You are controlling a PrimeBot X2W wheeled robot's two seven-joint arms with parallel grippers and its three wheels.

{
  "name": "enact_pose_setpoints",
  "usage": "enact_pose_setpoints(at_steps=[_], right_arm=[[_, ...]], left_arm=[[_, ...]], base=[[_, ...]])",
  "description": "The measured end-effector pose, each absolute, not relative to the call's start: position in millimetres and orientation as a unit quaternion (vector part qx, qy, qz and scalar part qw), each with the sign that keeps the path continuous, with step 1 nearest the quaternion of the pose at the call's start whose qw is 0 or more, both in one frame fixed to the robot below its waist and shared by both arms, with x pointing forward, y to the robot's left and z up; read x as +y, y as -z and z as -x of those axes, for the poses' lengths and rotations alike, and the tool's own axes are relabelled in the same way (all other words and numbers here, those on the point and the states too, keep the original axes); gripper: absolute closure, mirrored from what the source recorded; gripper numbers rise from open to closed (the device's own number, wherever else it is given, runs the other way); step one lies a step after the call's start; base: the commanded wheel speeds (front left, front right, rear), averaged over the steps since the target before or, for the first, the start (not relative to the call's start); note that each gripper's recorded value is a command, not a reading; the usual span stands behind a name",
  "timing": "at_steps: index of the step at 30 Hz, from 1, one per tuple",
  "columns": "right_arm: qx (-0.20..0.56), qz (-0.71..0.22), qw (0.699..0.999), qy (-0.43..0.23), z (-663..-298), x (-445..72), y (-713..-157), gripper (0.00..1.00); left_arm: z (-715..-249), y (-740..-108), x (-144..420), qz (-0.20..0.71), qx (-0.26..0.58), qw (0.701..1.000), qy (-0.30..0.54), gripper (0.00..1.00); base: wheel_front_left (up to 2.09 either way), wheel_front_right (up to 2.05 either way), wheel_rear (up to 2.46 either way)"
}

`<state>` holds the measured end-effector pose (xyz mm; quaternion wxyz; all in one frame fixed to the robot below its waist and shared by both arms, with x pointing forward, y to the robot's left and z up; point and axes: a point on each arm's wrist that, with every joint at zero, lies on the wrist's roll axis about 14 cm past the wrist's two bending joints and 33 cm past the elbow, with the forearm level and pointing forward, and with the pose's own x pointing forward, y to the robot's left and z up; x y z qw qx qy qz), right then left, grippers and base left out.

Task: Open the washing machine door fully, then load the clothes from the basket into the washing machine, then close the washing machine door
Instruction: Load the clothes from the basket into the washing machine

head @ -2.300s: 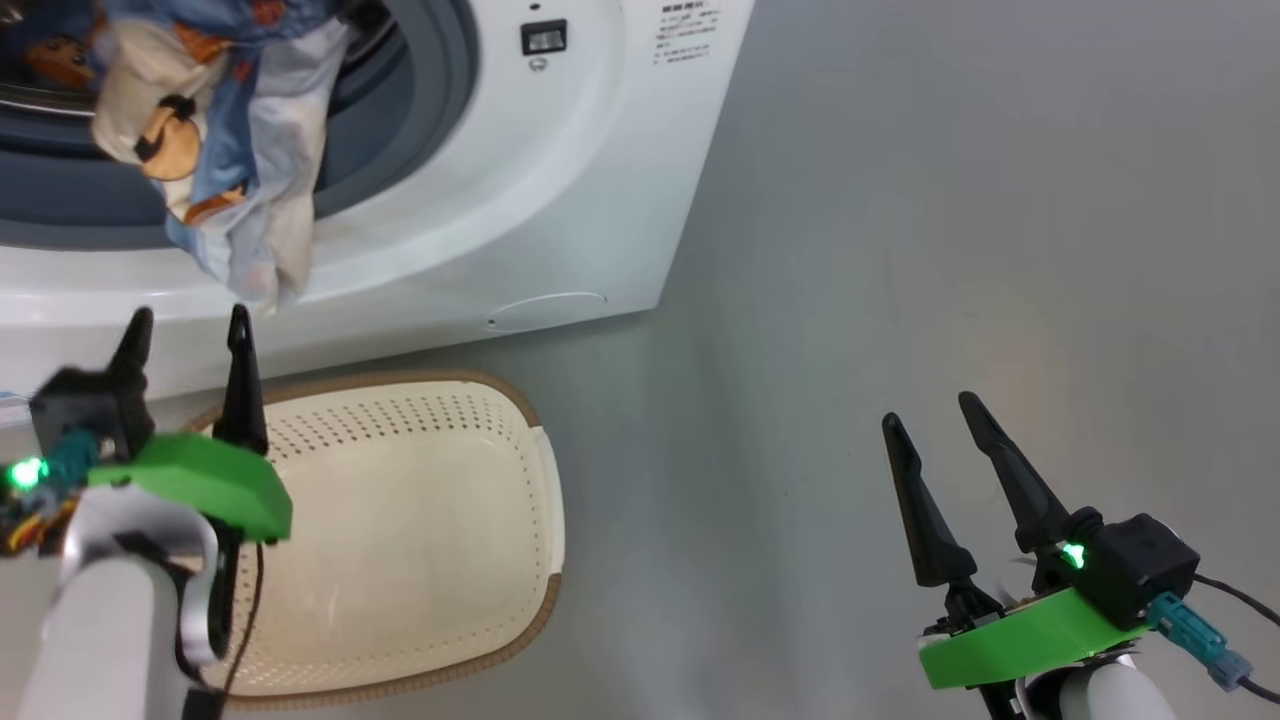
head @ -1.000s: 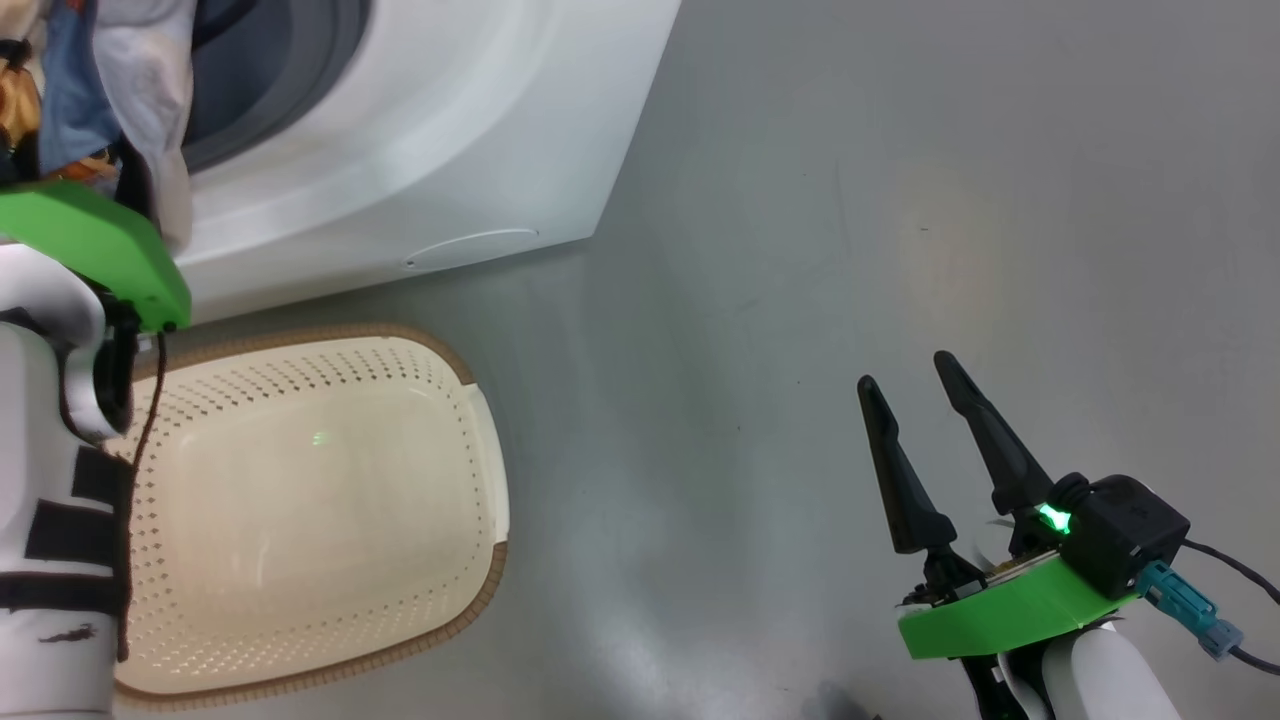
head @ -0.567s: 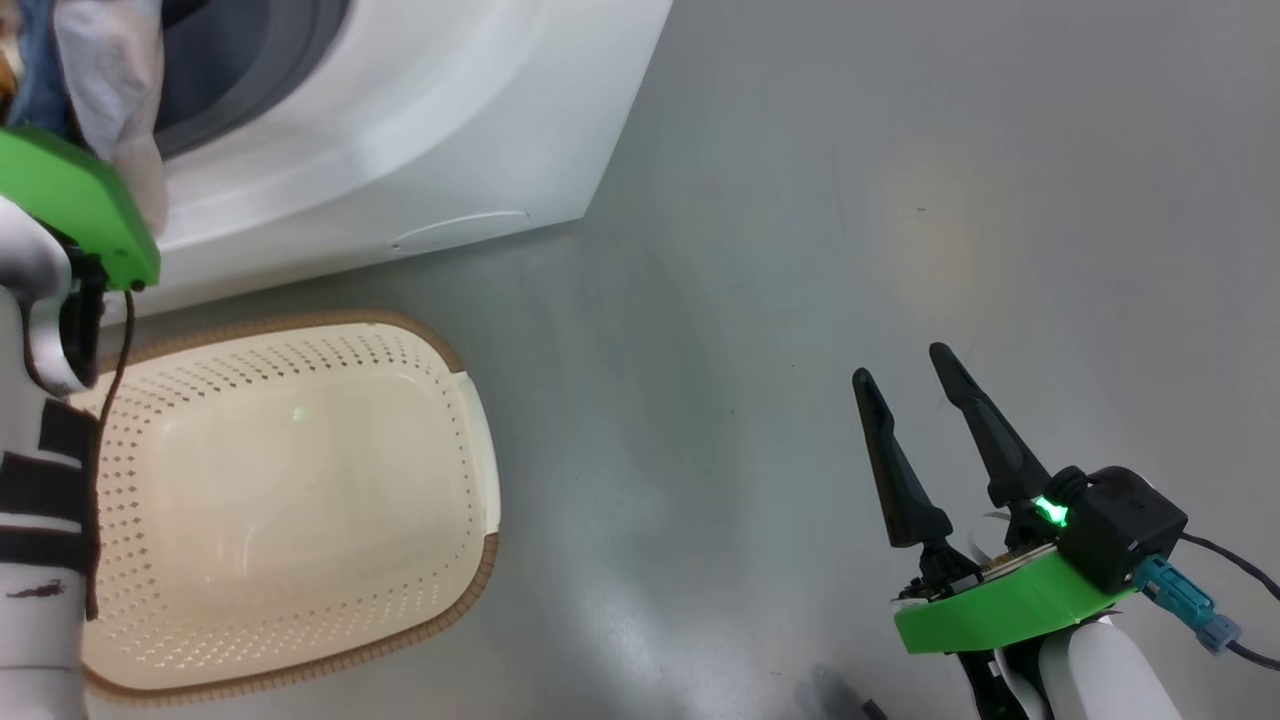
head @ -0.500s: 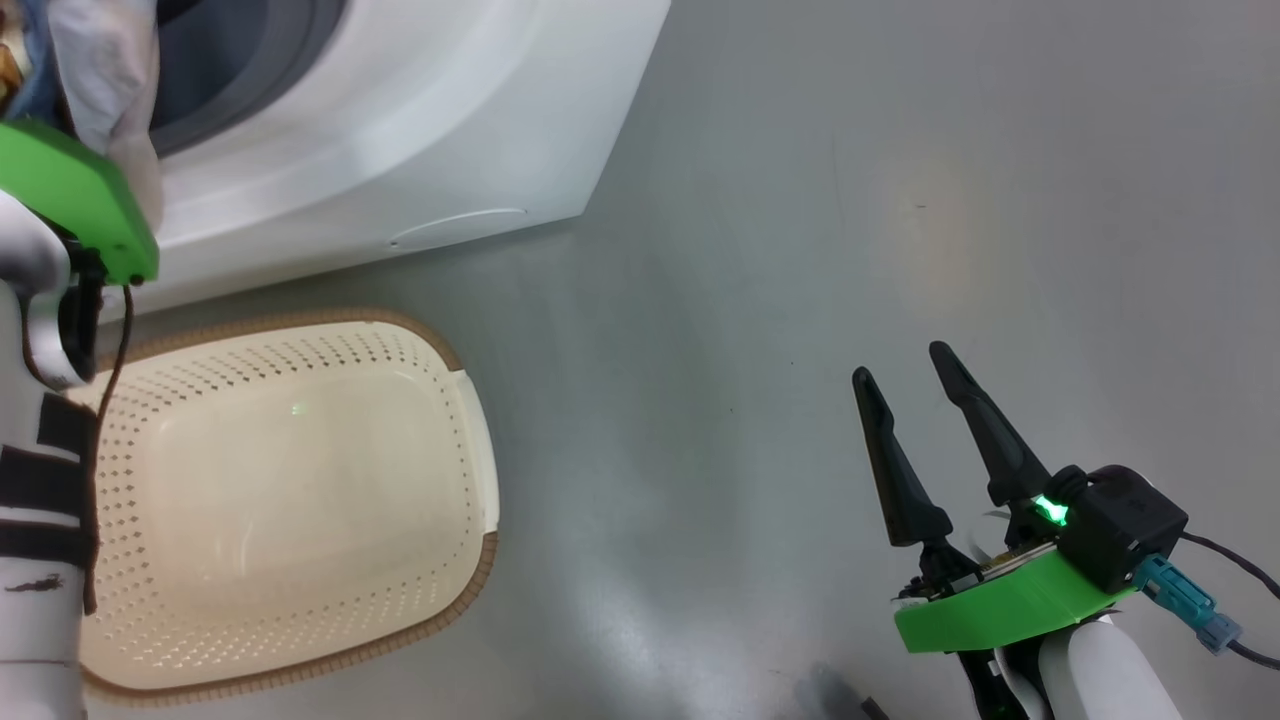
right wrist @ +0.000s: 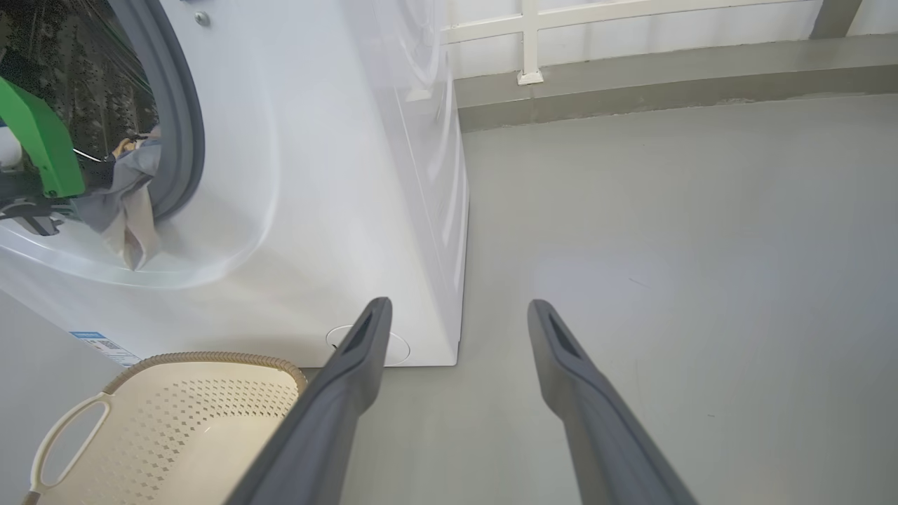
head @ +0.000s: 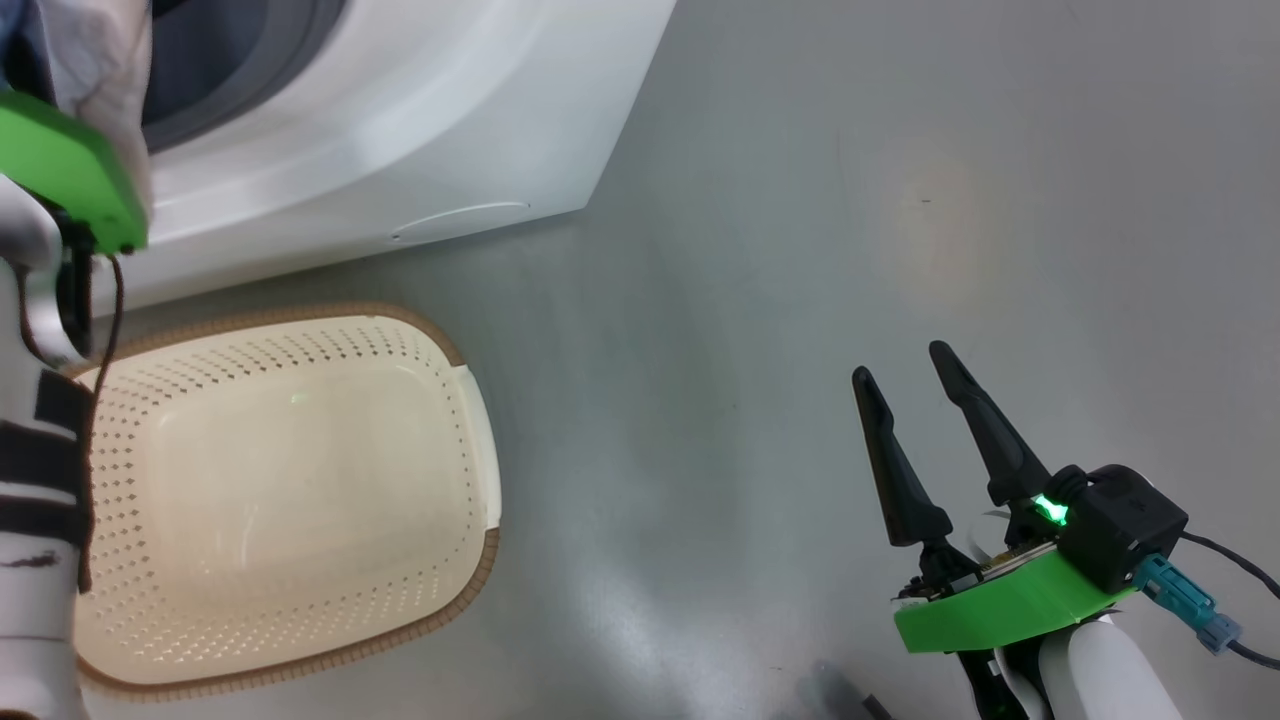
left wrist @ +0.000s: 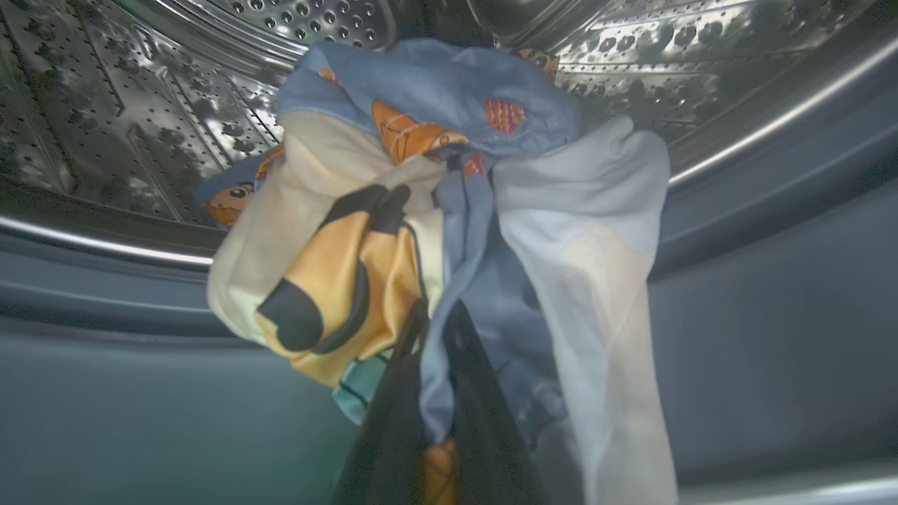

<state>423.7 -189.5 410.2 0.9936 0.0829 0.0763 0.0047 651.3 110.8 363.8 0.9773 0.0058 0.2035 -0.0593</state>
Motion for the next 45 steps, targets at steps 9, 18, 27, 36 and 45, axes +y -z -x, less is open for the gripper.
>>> enact_pose_setpoints(at_steps=[9, 18, 27, 36, 45], right_arm=[[0.074, -0.082, 0.994, -0.006, -422.6, -189.1, -412.8, 0.00], [0.078, -0.081, 0.994, -0.006, -418.9, -188.2, -412.2, 0.00], [0.092, -0.081, 0.992, 0.001, -415.1, -191.7, -404.2, 0.00], [0.114, -0.081, 0.990, 0.007, -412.3, -193.6, -388.9, 0.00], [0.122, -0.078, 0.989, 0.009, -413.4, -195.2, -382.7, 0.00]], left_arm=[[-667.5, -390.4, 112.5, -0.007, 0.140, 0.989, 0.042, 1.00], [-688.6, -412.8, 106.1, 0.000, 0.091, 0.995, 0.031, 1.00], [-716.6, -431.7, 106.4, -0.001, 0.054, 0.998, 0.021, 1.00], [-738.2, -435.9, 105.1, 0.005, 0.020, 1.000, 0.015, 1.00], [-760.0, -449.0, 108.2, 0.012, -0.016, 1.000, 0.008, 1.00]], base=[[0.00, 0.00, 0.00], [0.00, 0.00, 0.00], [0.00, 0.00, 0.00], [0.00, 0.00, 0.00], [0.00, 0.00, 0.00]])
